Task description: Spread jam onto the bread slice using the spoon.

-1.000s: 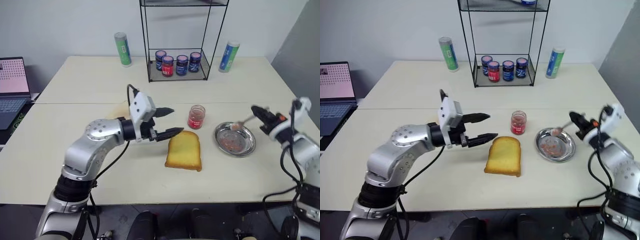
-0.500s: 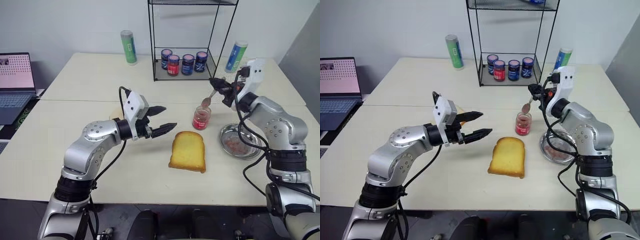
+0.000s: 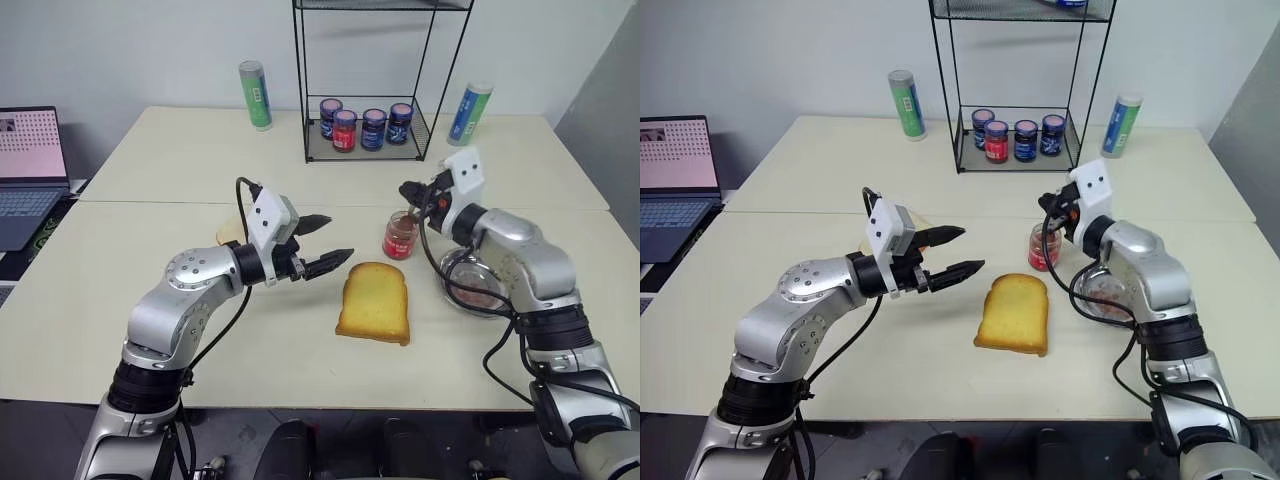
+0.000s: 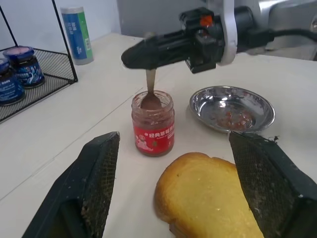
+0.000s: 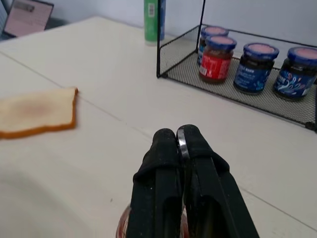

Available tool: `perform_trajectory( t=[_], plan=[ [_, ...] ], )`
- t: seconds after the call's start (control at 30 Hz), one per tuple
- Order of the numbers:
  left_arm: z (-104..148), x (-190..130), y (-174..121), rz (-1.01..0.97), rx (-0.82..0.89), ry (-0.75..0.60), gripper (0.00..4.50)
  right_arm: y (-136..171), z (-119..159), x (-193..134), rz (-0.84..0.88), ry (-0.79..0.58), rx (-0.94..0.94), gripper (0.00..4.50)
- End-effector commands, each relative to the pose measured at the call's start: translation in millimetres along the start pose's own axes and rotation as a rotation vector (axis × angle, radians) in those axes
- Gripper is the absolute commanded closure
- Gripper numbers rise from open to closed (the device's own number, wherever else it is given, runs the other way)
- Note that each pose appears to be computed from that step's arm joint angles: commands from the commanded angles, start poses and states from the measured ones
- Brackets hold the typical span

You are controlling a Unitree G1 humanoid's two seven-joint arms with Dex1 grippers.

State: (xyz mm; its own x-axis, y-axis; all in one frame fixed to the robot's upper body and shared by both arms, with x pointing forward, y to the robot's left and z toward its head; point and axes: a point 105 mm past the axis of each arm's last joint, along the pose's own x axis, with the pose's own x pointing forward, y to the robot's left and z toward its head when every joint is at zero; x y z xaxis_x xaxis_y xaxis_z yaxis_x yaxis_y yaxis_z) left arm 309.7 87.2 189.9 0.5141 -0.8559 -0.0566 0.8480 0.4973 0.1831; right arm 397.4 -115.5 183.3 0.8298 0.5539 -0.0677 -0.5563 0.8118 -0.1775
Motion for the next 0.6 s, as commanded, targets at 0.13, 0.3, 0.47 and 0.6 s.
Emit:
perform_trajectory(
  t=[0.13, 0.3, 0.47, 0.6],
  plan=[
    [13.2, 0.7, -5.5, -0.014, 0.047, -0.032, 0.84, 8.4, -4.8, 9.1, -0.01, -0.021, -0.081, 4.47],
    [12.0, -0.9, -2.5, -0.002, 0.059, -0.02, 0.84, 15.4, -7.7, 11.5, -0.005, -0.017, 0.018, 4.47],
    [11.3, -0.2, -4.0, -0.001, 0.056, -0.021, 0.84, 5.0, -0.8, 10.9, -0.069, -0.03, 0.261, 4.47],
    [11.4, -0.1, -3.1, 0.002, 0.057, -0.023, 0.84, -5.4, 1.4, 9.8, -0.117, -0.035, 0.435, 4.47]
  ],
)
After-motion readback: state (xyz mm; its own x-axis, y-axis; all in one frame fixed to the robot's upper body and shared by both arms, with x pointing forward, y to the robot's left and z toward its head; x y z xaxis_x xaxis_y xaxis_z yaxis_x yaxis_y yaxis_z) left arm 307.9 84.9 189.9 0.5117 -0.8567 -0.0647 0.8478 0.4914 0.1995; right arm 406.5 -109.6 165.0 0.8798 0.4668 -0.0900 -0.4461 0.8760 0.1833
